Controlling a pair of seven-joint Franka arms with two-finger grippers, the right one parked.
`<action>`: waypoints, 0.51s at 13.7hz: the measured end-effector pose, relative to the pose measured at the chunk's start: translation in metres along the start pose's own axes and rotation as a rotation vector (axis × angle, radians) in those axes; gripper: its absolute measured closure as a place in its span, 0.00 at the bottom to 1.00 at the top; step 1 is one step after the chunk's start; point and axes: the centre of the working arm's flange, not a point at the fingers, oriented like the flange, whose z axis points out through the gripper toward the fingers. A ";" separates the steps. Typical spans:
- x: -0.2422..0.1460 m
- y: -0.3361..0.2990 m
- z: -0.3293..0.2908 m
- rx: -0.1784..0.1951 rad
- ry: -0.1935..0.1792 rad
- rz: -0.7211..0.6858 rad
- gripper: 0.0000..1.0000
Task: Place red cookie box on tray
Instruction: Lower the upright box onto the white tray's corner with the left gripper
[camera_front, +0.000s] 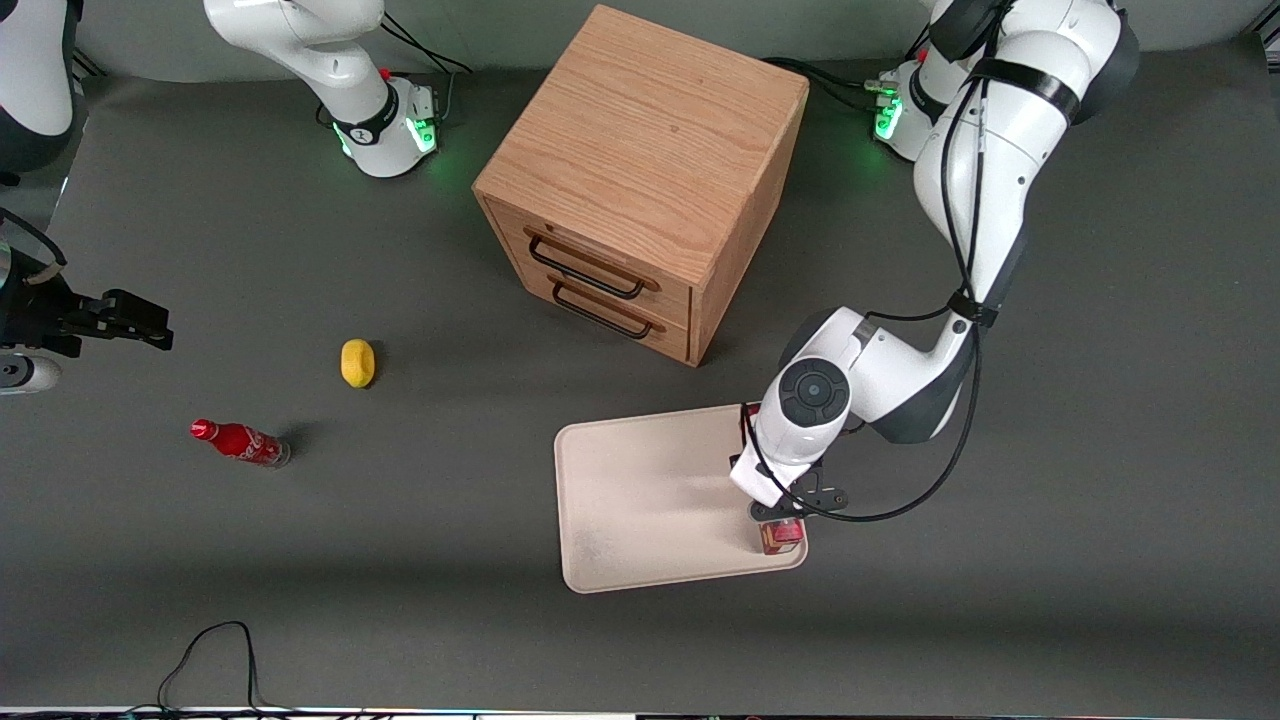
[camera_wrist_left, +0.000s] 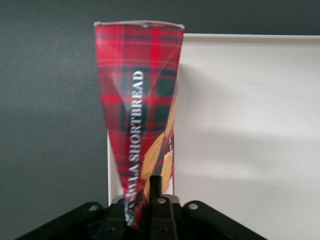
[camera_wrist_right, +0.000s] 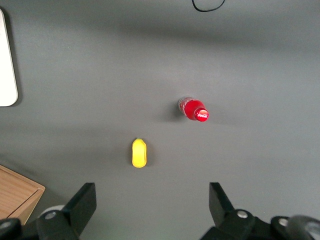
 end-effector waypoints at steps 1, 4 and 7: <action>0.000 0.000 0.000 0.002 0.004 0.003 0.77; 0.001 0.000 0.000 0.005 0.013 0.007 0.42; 0.002 0.000 -0.001 0.004 0.017 0.008 0.08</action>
